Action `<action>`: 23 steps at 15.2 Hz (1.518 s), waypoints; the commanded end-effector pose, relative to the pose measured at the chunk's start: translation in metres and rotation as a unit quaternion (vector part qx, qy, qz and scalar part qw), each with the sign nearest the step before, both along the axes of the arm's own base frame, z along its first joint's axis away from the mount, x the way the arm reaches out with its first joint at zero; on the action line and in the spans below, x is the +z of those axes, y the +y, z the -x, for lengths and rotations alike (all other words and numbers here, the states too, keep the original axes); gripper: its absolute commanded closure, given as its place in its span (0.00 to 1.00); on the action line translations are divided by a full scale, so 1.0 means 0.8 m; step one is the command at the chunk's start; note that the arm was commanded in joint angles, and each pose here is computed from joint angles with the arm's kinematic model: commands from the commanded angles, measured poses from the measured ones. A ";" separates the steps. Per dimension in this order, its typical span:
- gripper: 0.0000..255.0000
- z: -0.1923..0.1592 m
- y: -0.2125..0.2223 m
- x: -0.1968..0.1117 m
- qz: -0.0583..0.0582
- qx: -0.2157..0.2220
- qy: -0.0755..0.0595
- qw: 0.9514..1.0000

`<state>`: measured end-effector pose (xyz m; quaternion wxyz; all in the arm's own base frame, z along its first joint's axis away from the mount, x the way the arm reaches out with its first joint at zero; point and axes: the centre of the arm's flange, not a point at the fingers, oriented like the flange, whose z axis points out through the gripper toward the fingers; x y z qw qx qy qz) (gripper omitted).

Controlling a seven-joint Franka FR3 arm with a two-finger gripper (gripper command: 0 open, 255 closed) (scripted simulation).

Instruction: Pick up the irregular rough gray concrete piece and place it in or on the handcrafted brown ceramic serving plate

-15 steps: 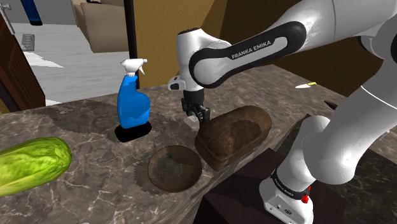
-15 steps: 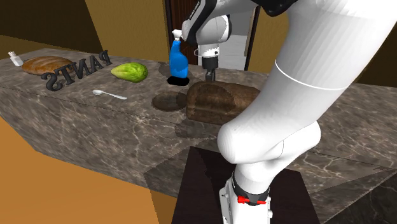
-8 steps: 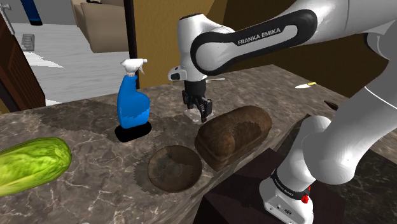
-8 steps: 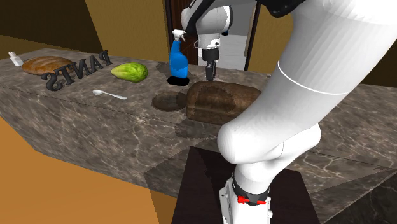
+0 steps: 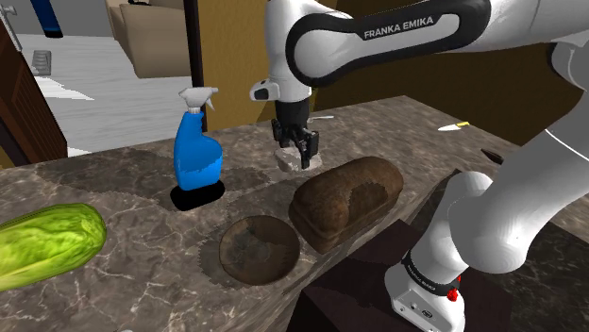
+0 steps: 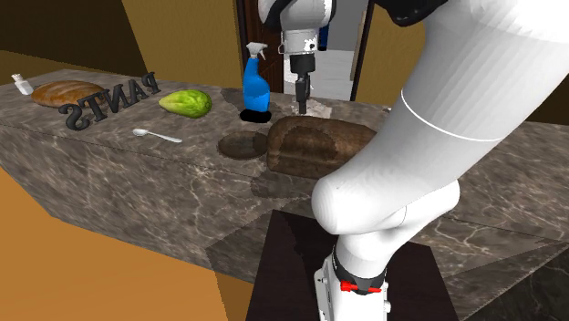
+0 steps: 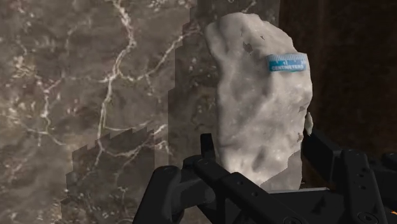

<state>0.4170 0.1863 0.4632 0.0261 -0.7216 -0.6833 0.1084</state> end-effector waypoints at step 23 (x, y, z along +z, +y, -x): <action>1.00 0.120 0.244 0.000 0.000 0.000 0.000 1.000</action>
